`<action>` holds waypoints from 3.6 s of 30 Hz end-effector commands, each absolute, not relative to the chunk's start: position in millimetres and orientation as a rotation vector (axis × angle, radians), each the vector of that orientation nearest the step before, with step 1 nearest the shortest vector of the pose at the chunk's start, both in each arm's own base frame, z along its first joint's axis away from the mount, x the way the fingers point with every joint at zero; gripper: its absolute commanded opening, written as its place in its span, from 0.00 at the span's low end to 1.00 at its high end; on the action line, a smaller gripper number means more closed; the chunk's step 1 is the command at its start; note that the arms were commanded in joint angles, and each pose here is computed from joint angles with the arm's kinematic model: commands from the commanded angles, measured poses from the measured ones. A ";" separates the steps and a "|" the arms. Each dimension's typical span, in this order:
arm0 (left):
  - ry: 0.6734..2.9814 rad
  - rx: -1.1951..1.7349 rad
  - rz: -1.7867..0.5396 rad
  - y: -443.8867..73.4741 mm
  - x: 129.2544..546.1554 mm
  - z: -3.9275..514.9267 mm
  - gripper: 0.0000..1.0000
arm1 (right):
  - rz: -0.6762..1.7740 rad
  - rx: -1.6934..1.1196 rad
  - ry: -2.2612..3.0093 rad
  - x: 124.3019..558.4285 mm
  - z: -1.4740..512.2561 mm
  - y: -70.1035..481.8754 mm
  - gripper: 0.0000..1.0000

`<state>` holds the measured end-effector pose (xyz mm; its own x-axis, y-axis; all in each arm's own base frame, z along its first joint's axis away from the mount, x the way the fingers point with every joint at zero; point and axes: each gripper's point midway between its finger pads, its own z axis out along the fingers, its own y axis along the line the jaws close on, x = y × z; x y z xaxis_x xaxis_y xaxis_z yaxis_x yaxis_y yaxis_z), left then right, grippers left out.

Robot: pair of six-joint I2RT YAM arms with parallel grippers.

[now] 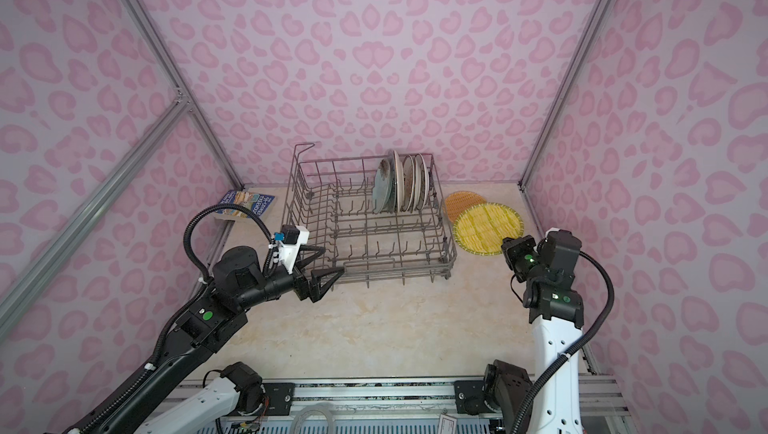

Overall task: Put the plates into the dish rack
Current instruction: 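Lift the straw mat toward the rack while the left gripper reaches toward it, then close the left gripper on the straw mat rim beside the right gripper, then carry the straw mat into the rack with the left gripper while the right gripper withdraws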

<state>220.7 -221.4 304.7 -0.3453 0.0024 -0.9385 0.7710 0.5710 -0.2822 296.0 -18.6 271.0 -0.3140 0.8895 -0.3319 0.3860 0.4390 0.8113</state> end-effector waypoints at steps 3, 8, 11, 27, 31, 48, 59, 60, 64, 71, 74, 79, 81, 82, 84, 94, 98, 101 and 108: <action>1.601 0.675 -0.826 -226.2 222.0 328.6 0.97 | 0.726 1.131 2.008 289.0 268.6 0.7 0.00; 1.568 0.773 -0.759 -259.7 211.3 337.5 1.00 | 0.707 1.146 1.999 280.6 279.3 11.7 0.00; 1.520 0.918 -0.681 -297.9 198.3 336.9 0.99 | 0.741 1.163 1.986 280.7 282.8 16.1 0.00; 1.285 1.237 -0.250 -429.1 220.9 330.3 0.83 | 0.843 1.201 1.981 276.0 304.0 54.6 0.00; 1.259 1.259 -0.186 -443.2 231.1 324.3 0.76 | 0.845 1.187 1.996 272.8 307.2 64.8 0.00; 1.269 1.282 -0.033 -464.4 256.0 304.4 0.24 | 0.866 1.151 2.003 267.0 308.8 81.8 0.00; 1.305 1.249 -0.079 -446.2 223.2 316.5 0.04 | 0.889 1.053 1.999 272.1 314.4 95.7 0.35; 1.312 1.235 -0.094 -442.7 219.8 319.0 0.04 | 0.879 1.049 1.989 272.8 316.4 93.6 0.44; 1.351 1.155 -0.156 -421.9 211.7 333.5 0.04 | 0.860 0.968 1.944 284.9 333.3 92.1 0.77; 1.459 0.922 -0.282 -367.4 204.5 364.0 0.04 | 0.828 0.751 1.827 307.5 388.4 74.4 0.97; 1.531 0.764 -0.349 -337.7 204.1 381.1 0.04 | 0.747 0.647 1.795 306.5 399.1 61.7 0.97; 1.598 0.450 -0.477 -299.0 214.6 408.9 0.04 | 0.716 0.460 1.777 300.3 379.8 68.0 0.97; 1.628 0.355 -0.508 -293.4 229.4 412.2 0.04 | 0.749 0.412 1.751 299.0 370.1 73.9 0.97; 1.649 0.318 -0.521 -291.4 240.1 412.7 0.04 | 0.761 0.391 1.748 297.8 364.8 76.6 0.97; 1.684 0.257 -0.575 -290.4 260.8 412.1 0.04 | 0.768 0.337 1.754 295.0 356.2 82.0 0.97; 1.790 0.075 -0.613 -302.5 389.3 387.5 0.04 | 0.669 0.178 1.769 270.7 325.8 81.2 0.97; 1.842 0.044 -0.570 -308.2 441.6 358.1 0.04 | 0.634 0.134 1.795 266.4 310.3 81.4 0.97; 1.868 0.052 -0.577 -313.7 474.3 339.3 0.04 | 0.589 0.113 1.852 269.6 290.3 80.6 0.97; 1.912 0.093 -0.487 -320.4 527.1 306.5 0.04 | 0.610 0.106 1.924 276.3 255.4 87.2 0.97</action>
